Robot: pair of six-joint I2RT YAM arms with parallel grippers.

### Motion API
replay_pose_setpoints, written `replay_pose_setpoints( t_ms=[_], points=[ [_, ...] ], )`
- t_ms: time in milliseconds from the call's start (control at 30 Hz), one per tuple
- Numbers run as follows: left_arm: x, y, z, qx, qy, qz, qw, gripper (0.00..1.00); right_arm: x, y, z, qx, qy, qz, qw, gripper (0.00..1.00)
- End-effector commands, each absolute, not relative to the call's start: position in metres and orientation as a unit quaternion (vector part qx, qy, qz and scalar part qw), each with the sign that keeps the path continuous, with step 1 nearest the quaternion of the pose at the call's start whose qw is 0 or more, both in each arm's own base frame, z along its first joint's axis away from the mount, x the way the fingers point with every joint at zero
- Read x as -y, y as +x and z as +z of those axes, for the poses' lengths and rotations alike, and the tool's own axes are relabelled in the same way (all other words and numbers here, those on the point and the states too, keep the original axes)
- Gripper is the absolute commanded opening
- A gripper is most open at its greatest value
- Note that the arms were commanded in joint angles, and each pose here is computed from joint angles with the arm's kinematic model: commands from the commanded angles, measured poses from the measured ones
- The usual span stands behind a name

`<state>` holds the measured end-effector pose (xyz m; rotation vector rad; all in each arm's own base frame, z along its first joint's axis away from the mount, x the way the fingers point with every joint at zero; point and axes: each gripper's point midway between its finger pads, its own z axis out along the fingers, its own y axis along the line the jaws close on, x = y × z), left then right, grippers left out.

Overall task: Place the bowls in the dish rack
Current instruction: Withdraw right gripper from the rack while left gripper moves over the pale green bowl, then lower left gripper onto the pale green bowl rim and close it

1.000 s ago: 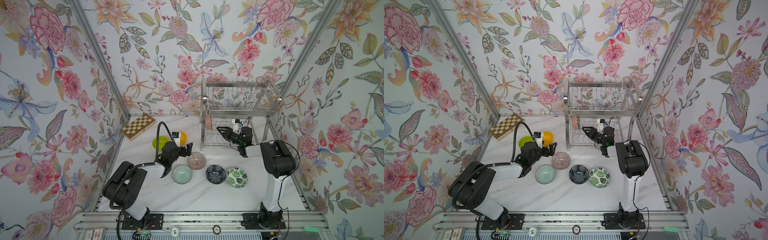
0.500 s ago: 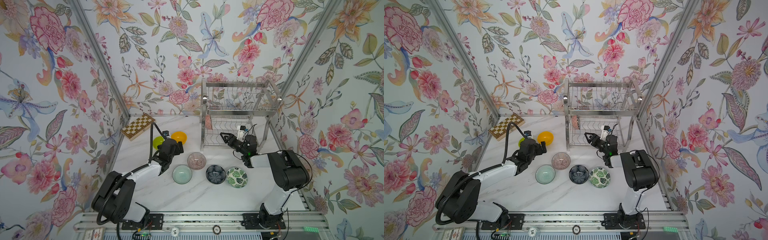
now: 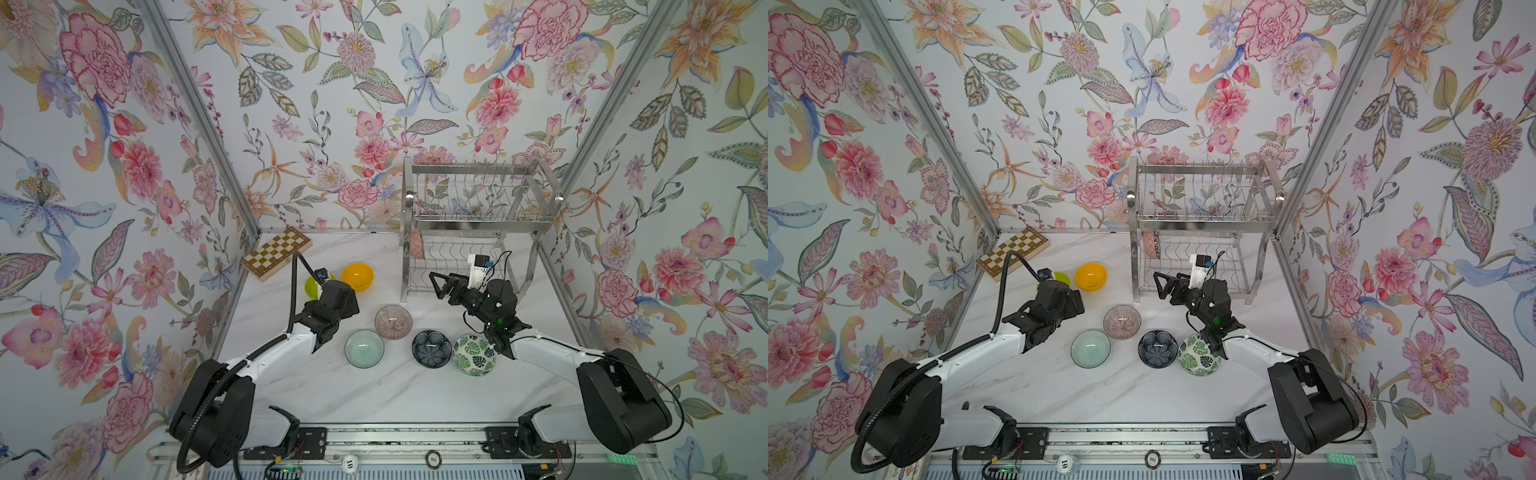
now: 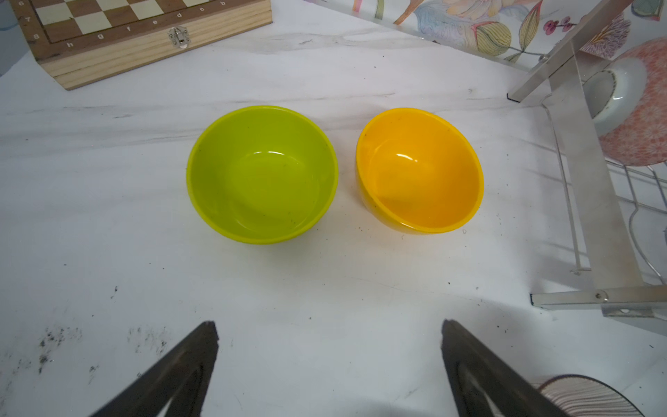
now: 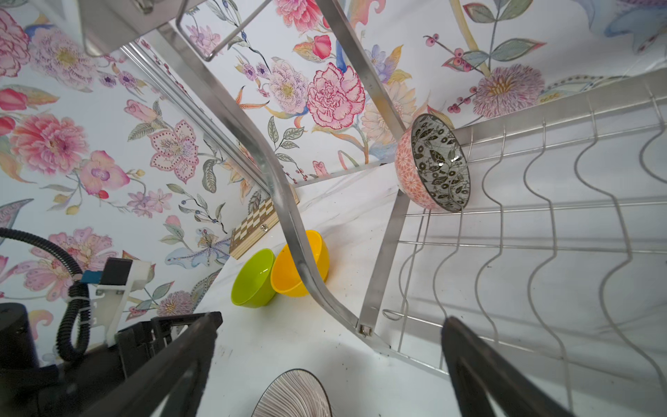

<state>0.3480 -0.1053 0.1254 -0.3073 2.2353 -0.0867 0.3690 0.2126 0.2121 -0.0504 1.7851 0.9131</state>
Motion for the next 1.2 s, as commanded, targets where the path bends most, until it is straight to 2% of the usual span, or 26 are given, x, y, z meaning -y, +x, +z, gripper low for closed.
replay_pose_setpoints(
  t_ms=[0, 233, 467, 767, 867, 933, 1100, 1167],
  points=[
    [0.095, 0.322, 0.111, -0.905, -0.138, -0.036, 0.4, 0.99, -0.203, 0.364, 0.184, -0.783, -0.036, 0.311, 0.537, 0.99],
    [0.113, 0.281, 0.083, -0.925, -0.126, -0.1, 0.344, 0.96, -0.207, 0.353, 0.17, -0.79, -0.064, 0.255, 0.553, 0.99],
    [0.134, 0.257, 0.061, -0.945, -0.079, -0.1, 0.303, 0.88, -0.221, 0.347, 0.166, -0.795, -0.095, 0.222, 0.556, 0.99],
    [0.146, 0.245, 0.041, -0.952, -0.063, -0.108, 0.28, 0.63, -0.213, 0.352, 0.162, -0.796, -0.072, 0.171, 0.576, 0.99],
    [0.145, 0.245, 0.039, -0.952, -0.061, -0.106, 0.282, 0.52, -0.209, 0.355, 0.161, -0.797, -0.063, 0.156, 0.58, 0.99],
    [0.146, 0.246, 0.039, -0.951, -0.06, -0.107, 0.284, 0.49, -0.208, 0.355, 0.162, -0.795, -0.059, 0.154, 0.583, 0.99],
    [0.15, 0.252, 0.044, -0.95, -0.047, -0.105, 0.29, 0.28, -0.203, 0.357, 0.161, -0.794, -0.045, 0.149, 0.587, 0.99],
    [0.149, 0.254, 0.048, -0.949, -0.044, -0.101, 0.294, 0.25, -0.202, 0.358, 0.16, -0.796, -0.042, 0.144, 0.587, 0.99]
  ],
)
